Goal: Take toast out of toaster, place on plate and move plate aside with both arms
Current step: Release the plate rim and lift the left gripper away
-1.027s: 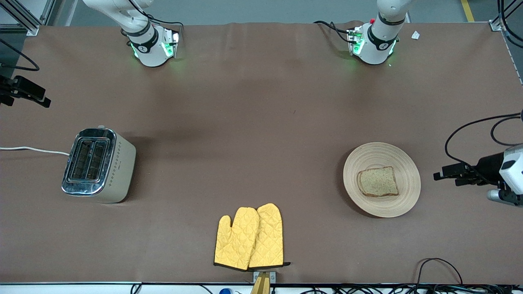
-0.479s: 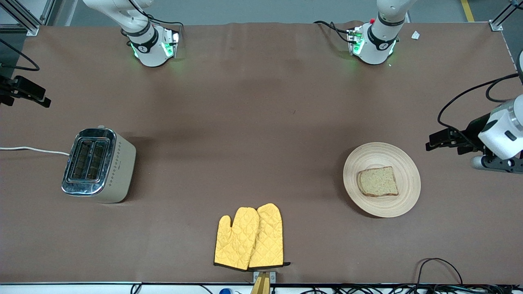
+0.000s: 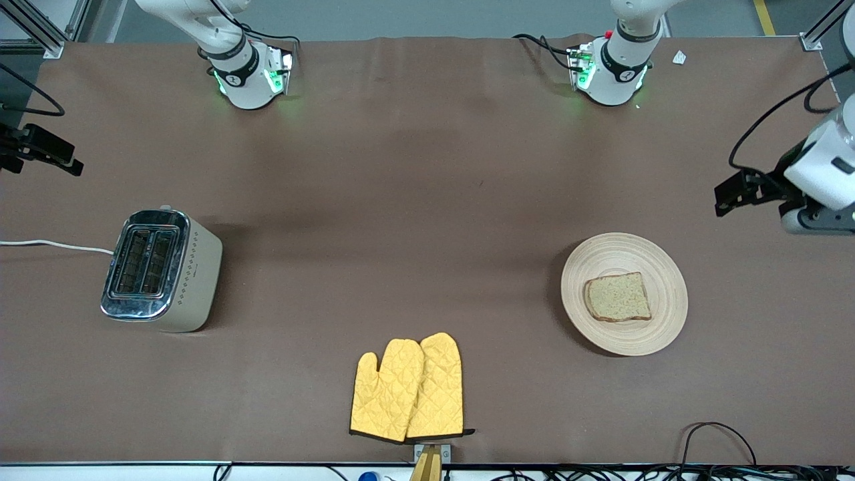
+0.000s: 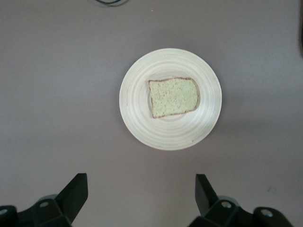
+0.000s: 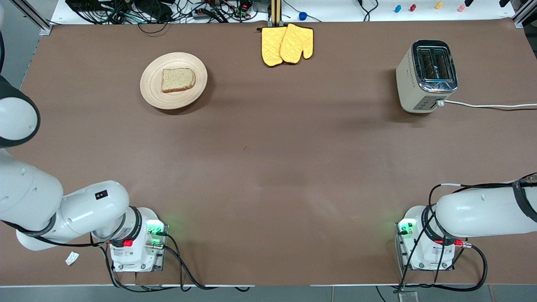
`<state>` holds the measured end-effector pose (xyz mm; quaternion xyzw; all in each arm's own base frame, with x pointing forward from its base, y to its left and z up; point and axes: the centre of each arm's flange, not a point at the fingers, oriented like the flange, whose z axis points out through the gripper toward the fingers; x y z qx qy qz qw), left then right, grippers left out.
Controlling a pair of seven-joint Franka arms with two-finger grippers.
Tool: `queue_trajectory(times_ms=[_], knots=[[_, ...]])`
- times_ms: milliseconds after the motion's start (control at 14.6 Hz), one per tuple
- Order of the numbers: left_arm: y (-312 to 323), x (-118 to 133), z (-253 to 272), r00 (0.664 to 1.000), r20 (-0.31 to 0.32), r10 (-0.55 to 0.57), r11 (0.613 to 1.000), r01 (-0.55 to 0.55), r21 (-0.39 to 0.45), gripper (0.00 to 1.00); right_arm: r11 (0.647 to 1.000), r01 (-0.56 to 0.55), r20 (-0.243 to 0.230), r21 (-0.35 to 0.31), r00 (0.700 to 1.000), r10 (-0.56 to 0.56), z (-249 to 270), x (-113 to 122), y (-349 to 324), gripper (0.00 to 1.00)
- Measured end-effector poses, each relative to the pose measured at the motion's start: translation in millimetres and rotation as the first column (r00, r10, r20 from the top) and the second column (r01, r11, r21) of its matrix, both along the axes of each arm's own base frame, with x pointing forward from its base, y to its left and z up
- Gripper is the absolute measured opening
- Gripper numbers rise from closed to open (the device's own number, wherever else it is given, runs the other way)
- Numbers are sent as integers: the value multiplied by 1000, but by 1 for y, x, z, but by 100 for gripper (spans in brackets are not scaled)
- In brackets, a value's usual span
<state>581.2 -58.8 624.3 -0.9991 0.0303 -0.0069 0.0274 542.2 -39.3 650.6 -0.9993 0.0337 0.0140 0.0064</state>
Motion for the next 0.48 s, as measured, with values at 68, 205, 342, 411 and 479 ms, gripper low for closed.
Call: queue_trajectory(times_ms=[68,205,342,411,479], knots=[[0,-7,8,1000,-3,9,1000,-9,-2,100,1000,0,0,0,1000,0,0,0,0,100],[0,-19,18,1000,-17,21,1000,-21,5,100,1000,0,0,0,1000,0,0,0,0,100],[-5,-29,23,999,-39,19,1000,-18,17,100,1000,0,0,0,1000,0,0,0,0,100],[-7,-34,25,999,-43,16,1000,-15,21,100,1000,0,0,0,1000,0,0,0,0,100],[-9,-38,26,999,-45,14,1000,-13,23,100,1000,0,0,0,1000,0,0,0,0,100]])
